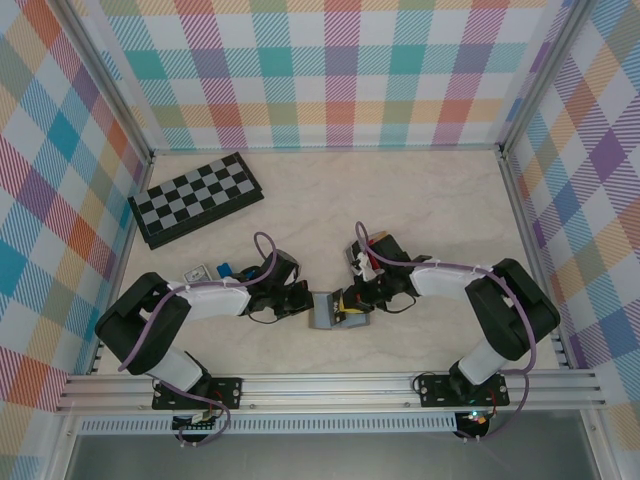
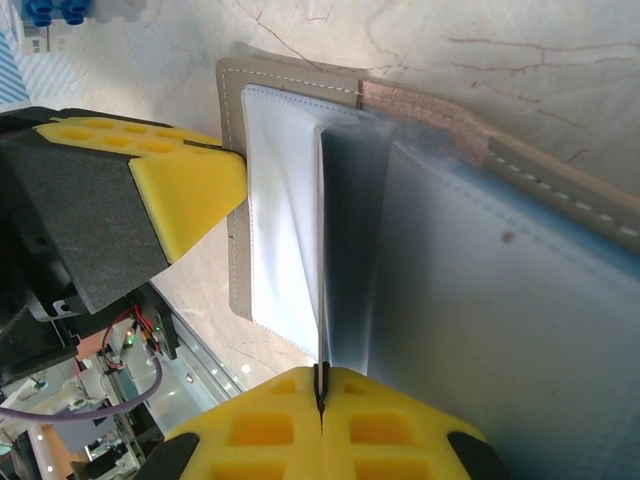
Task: Put the credit cards into the card holder
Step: Insert the credit card into the card slot.
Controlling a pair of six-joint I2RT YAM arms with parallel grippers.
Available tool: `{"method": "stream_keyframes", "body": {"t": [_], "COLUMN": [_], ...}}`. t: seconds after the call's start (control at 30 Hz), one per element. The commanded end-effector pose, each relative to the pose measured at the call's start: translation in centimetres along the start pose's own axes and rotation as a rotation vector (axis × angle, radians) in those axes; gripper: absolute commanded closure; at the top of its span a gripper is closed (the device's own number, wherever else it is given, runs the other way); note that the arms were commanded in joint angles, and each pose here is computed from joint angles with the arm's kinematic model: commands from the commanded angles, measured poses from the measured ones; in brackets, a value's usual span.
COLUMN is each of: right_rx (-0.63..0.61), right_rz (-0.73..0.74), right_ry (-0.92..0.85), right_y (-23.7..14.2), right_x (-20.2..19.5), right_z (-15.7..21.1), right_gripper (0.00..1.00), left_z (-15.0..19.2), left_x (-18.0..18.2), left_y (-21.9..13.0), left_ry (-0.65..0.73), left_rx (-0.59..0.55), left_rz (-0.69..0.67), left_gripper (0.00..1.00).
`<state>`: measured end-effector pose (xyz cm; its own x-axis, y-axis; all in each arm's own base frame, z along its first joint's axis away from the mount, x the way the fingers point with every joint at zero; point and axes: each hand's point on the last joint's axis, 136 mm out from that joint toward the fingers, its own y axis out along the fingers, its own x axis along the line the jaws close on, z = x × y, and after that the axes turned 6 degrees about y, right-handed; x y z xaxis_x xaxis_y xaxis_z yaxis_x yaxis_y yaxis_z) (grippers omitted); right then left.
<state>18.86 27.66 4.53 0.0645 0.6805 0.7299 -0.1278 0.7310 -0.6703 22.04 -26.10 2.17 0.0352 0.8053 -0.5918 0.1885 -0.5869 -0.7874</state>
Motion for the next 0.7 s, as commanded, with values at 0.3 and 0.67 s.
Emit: {"method": "stream_keyframes", "body": {"t": [0.3,0.67], "right_rx": [-0.083,-0.043], "right_rz": [0.15,0.108], "right_ry": [0.006,0.03], "right_y": [-1.8,-0.1], "right_x": [-0.9,-0.7], "right_z": [-0.6,-0.9], "right_gripper": [0.74,0.91], "left_z": [1.2,1.1], "left_x": [0.3,0.0], "left_y": [0.4,0.5], "left_ry": [0.035,0.03], "left_rx": [0.059,0.057], "left_rz": [-0.017,-0.007], "left_gripper": [1.0,1.0]}}
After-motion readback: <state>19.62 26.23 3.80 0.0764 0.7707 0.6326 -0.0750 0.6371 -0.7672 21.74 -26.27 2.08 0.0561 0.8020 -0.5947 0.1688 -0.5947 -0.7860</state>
